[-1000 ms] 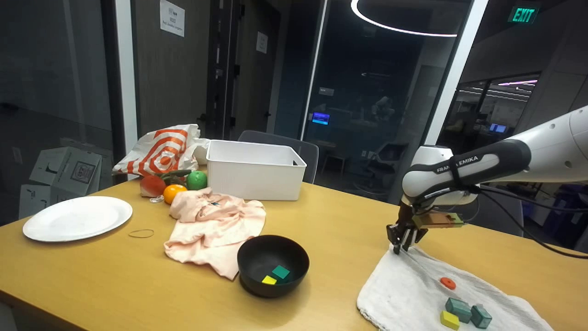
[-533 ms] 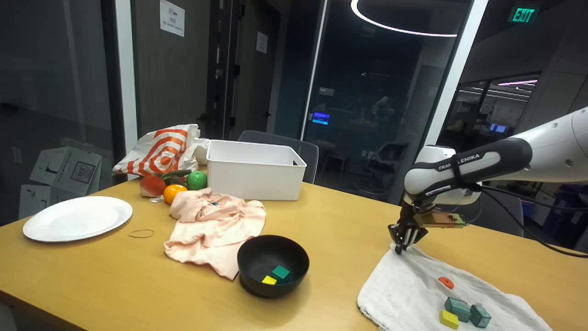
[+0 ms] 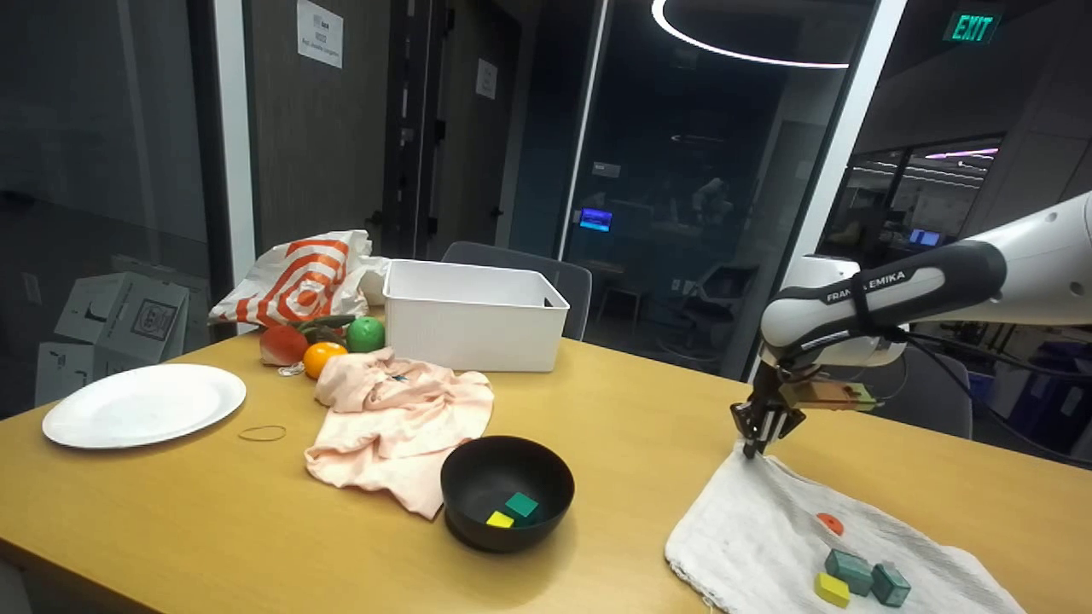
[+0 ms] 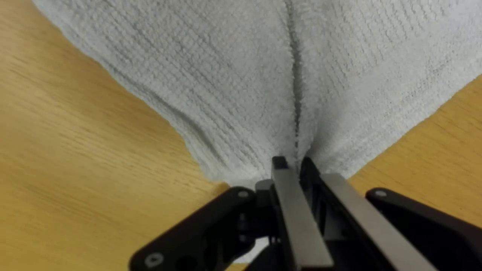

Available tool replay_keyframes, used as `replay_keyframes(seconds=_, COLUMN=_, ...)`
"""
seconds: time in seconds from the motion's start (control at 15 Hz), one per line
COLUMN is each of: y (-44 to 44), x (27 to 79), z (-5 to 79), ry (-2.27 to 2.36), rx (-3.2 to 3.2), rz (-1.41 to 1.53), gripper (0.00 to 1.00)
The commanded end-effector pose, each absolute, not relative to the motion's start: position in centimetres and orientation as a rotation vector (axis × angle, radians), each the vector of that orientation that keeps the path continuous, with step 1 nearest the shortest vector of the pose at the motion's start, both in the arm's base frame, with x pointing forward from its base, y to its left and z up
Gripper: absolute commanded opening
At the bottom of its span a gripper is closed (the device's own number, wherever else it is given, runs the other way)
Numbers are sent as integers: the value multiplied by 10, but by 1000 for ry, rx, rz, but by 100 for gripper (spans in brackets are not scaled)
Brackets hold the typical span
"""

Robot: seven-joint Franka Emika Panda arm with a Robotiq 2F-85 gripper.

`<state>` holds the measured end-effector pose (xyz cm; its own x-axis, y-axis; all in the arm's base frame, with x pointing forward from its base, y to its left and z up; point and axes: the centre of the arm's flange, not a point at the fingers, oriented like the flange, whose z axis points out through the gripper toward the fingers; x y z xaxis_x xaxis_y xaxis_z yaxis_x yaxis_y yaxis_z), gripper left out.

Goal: Fold the white towel

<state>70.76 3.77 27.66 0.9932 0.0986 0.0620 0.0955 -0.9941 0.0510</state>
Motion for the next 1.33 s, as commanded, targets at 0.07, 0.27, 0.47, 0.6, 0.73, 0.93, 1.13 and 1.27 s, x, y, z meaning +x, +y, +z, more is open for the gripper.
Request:
replay_keyframes(seconds=0.07, y=32, x=694, z=305, ry=167, rx=3065, rz=46, gripper=14)
replay_keyframes(seconds=0.27, y=29, x=683, z=313, ry=181, rx=3066, rz=-80, gripper=13)
replay_keyframes(seconds=0.47, y=23, x=668, z=320, ry=173, rx=3046, rz=-214, gripper=12)
replay_keyframes(seconds=0.6, y=18, x=657, z=326, ry=178, rx=3041, rz=-316, gripper=14)
replay_keyframes(seconds=0.73, y=12, x=644, z=329, ry=186, rx=3026, rz=-447, gripper=14)
replay_keyframes(seconds=0.93, y=1, x=622, z=329, ry=178, rx=2984, rz=-665, gripper=13)
replay_keyframes(seconds=1.13, y=-11, x=600, z=326, ry=171, rx=2958, rz=-839, gripper=13)
replay_keyframes(seconds=1.27, y=-16, x=592, z=323, ry=152, rx=2959, rz=-879, gripper=14)
